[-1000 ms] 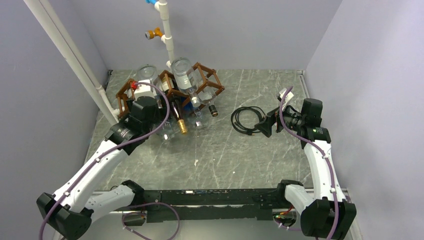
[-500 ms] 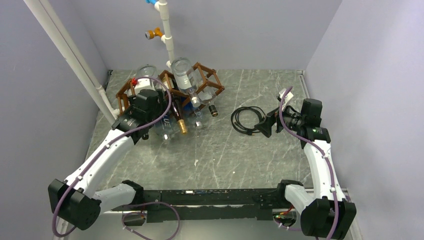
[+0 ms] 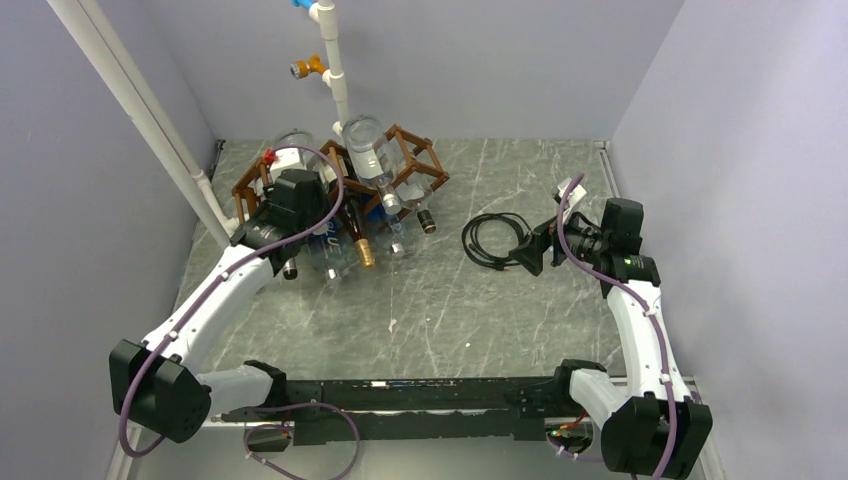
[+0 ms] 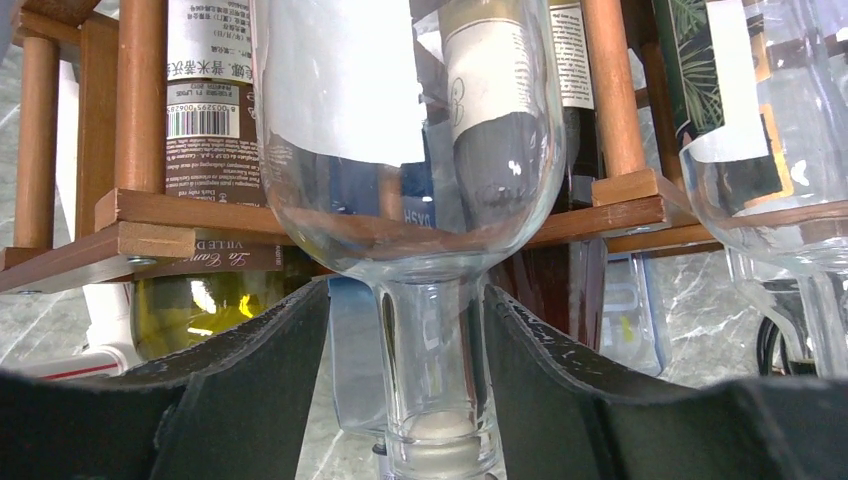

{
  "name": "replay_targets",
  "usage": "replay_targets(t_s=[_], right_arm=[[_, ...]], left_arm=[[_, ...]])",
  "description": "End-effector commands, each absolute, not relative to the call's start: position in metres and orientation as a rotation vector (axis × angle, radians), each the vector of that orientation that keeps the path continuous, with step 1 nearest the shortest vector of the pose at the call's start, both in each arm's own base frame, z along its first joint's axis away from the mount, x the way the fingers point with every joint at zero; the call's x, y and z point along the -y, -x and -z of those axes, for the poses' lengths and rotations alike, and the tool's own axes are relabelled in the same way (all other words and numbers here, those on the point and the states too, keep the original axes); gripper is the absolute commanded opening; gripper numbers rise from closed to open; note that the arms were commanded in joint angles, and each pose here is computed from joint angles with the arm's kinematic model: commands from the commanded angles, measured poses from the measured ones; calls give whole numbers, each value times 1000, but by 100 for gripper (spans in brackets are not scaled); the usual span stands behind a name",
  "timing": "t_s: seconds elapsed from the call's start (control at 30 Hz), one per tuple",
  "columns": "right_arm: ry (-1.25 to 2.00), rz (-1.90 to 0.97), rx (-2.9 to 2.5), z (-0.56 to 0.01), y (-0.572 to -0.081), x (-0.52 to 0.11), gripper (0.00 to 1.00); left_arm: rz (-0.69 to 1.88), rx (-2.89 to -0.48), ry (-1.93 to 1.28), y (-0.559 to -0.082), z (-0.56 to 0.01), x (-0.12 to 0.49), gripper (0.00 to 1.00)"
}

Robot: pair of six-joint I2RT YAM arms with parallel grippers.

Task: Take the wine bottle off the wine rack
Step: Pick up the wine bottle from the wine rack.

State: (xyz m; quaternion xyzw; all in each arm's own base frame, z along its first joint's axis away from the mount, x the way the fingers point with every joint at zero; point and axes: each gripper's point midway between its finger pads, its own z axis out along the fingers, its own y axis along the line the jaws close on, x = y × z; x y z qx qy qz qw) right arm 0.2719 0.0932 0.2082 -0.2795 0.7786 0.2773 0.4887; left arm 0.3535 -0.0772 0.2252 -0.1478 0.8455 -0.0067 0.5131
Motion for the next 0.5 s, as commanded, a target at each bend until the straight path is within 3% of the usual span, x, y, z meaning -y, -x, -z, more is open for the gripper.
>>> replay_targets(t_s=[0.0, 0.47], right_arm=[[711, -631, -1841, -216, -278, -92, 100], [716, -623, -1831, -218, -277, -92, 100]], left_arm=[[114, -1951, 393, -367, -252, 85, 62], [156, -1978, 399, -372, -240, 91, 57]])
